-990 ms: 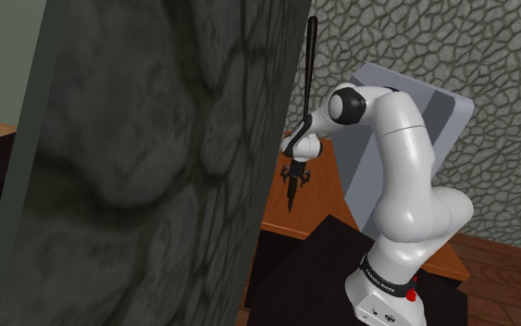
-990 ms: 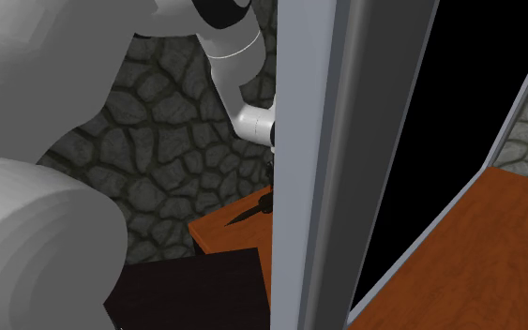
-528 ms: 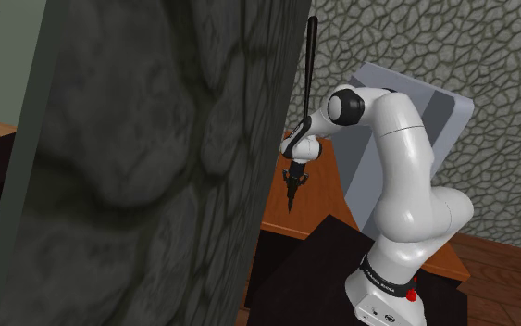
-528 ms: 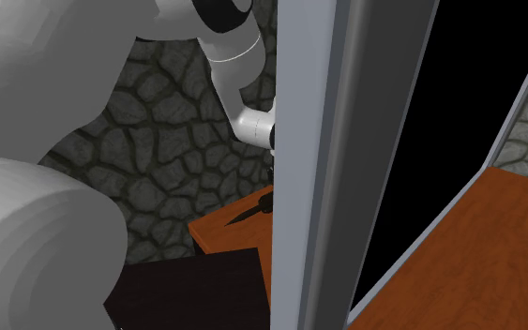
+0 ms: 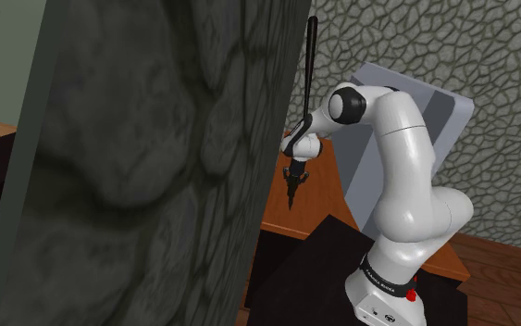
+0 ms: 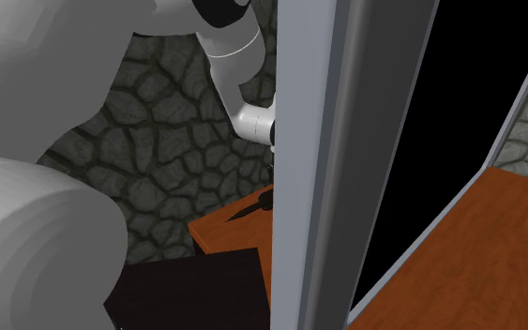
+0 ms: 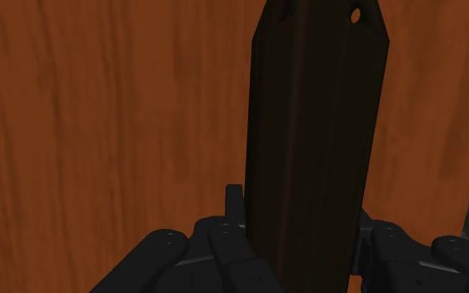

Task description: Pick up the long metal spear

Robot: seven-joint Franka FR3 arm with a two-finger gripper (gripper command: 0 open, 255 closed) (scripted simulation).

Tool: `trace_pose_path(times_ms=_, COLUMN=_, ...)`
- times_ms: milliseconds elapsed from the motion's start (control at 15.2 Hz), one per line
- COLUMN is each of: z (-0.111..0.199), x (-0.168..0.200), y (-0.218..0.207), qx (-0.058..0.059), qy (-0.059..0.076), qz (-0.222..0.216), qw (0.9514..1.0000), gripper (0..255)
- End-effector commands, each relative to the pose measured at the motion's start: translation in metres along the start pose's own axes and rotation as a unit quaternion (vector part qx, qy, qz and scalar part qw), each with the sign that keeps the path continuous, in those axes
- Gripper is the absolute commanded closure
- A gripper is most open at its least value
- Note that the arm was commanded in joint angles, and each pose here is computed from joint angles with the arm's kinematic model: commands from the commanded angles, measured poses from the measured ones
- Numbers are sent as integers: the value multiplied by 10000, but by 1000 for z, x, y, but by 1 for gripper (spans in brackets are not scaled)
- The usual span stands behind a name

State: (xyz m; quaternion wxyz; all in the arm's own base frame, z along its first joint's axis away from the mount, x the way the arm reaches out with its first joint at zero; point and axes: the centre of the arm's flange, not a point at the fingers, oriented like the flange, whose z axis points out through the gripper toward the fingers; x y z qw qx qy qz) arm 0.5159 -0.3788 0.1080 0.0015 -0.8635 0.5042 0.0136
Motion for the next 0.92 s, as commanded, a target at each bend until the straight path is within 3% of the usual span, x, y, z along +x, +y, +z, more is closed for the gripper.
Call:
trace_pose_path(times_ms=0, z=-10, x=-1, y=1, qx=0, qy=1, qz=1, qw=10000, gripper=255)
trace_pose_path(times_ms=858, z=-69, x=-2, y=1, qx=0, qy=1, qz=1, qw=10000, gripper=255)
